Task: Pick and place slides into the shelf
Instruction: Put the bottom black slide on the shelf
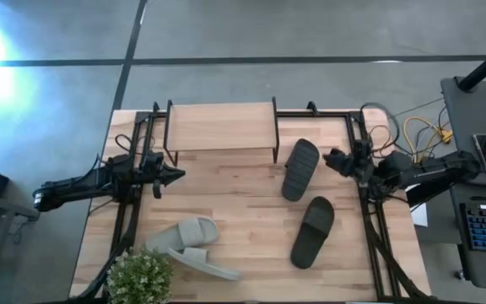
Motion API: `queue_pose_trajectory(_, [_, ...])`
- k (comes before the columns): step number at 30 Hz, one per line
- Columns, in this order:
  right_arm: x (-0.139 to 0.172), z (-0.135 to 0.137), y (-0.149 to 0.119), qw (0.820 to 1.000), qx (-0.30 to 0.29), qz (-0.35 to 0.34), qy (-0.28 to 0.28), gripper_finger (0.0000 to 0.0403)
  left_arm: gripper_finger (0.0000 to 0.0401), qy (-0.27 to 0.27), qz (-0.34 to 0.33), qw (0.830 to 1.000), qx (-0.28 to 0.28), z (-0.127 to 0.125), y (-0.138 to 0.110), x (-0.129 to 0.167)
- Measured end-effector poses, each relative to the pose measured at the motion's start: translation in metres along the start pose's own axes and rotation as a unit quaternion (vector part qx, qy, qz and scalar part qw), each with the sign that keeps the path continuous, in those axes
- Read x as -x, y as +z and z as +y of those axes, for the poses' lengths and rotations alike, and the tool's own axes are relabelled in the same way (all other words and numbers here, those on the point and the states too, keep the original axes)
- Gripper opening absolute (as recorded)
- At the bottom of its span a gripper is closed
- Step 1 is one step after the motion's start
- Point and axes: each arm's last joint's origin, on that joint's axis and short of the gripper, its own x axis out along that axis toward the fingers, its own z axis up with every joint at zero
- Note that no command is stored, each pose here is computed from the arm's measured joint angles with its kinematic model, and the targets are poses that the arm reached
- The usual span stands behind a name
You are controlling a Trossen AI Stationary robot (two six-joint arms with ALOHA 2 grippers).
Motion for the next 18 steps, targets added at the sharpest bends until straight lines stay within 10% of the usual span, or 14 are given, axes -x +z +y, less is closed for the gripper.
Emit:
queue_pose_trajectory(7, [-0.043,0.046,0.013,0.993,0.016,0.07,0.09,0.0013,0.0,0.0,0.0,1.0,0.0,0.0,0.0,0.0])
queue_pose_trajectory(11, [-0.077,0.054,0.001,0.981,0.021,0.177,-0.074,0.0013,0.0,0.0,0.0,1.0,0.0,0.0,0.0,0.0])
queue_pose_trajectory(14, [-0.088,0.054,-0.012,0.921,0.05,0.268,-0.28,0.0013,0.0,0.0,0.0,1.0,0.0,0.0,0.0,0.0])
queue_pose_trajectory(18, [-0.09,0.056,-0.03,0.783,0.083,0.354,-0.506,0.0013,0.0,0.0,0.0,1.0,0.0,0.0,0.0,0.0])
